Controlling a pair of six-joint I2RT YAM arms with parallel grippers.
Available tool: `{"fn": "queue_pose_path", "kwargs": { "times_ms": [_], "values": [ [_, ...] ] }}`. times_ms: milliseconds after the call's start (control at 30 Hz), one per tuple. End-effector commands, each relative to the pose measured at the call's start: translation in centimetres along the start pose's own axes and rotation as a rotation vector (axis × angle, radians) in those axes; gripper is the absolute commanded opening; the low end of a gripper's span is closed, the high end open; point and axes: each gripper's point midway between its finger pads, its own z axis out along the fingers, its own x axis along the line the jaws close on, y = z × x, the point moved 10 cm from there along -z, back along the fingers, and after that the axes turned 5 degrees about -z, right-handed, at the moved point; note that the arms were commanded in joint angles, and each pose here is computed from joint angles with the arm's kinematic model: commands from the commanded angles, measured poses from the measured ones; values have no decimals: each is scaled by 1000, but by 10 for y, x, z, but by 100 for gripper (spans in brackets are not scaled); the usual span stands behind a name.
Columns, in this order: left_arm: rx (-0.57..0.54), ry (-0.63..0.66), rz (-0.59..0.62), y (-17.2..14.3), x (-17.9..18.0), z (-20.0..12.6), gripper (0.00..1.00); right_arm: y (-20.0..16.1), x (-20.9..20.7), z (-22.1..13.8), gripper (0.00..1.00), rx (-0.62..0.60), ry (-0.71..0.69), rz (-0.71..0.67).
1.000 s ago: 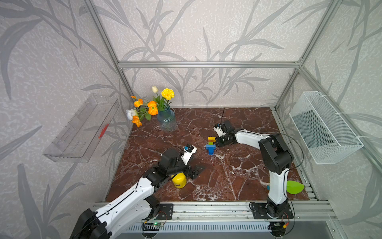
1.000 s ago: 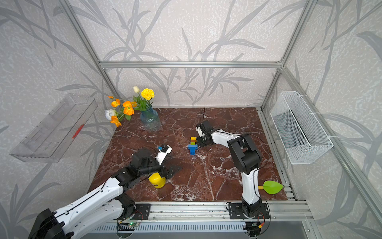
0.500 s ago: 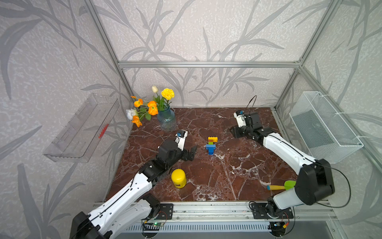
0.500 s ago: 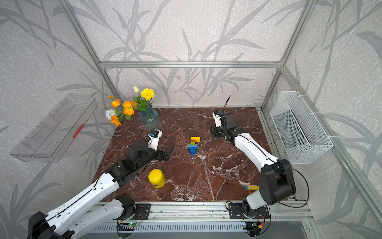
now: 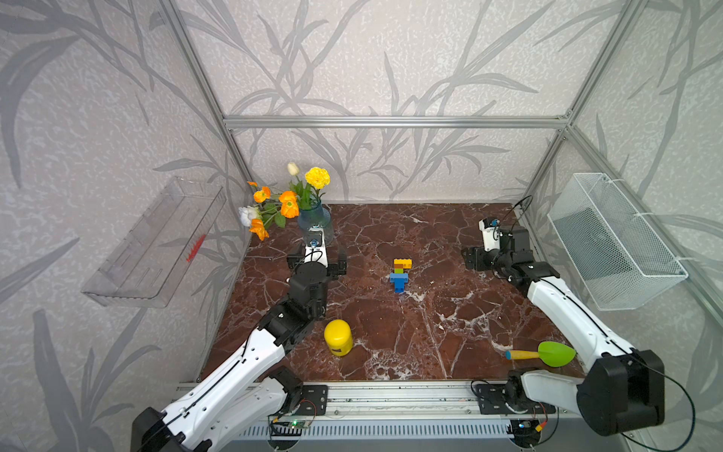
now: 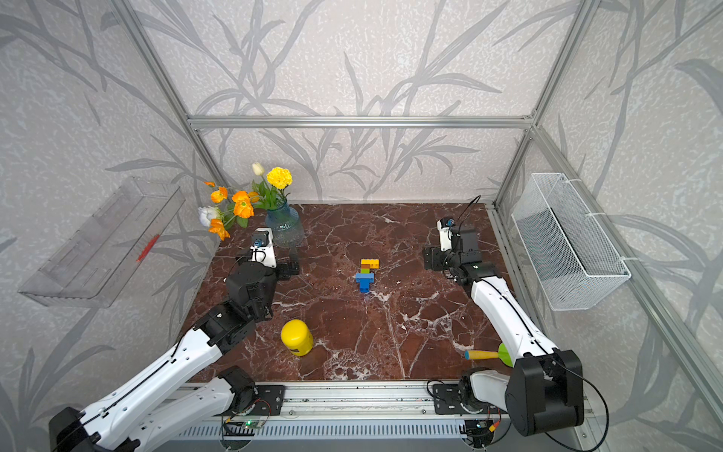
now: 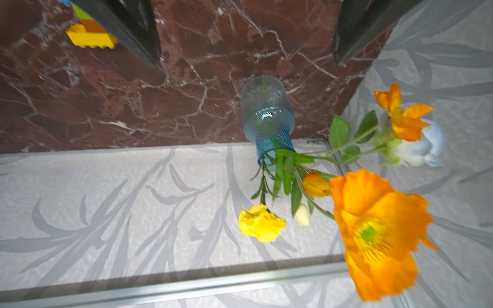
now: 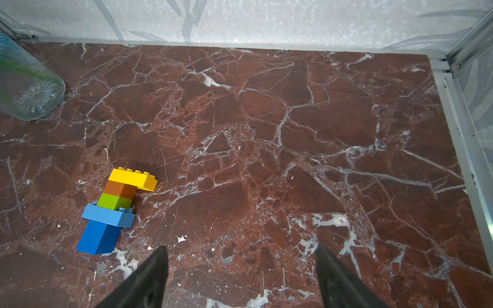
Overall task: Assemble the letter f with lego
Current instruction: Reset both arms
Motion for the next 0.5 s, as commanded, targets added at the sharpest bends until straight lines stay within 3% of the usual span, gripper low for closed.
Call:
{"fn": "queue_pose_path", "kwargs": {
  "times_ms": [0, 167, 467],
  "values": [
    [-57, 146, 66, -4, 13, 9, 100, -2, -6, -1, 92, -43, -55, -11],
    [59, 261, 15, -37, 43, 36, 99, -10, -11, 5, 99, -55, -104, -22],
    [100, 382, -49, -109, 78, 67, 99, -20, -18, 9, 99, -85, -185, -50]
  ]
}}
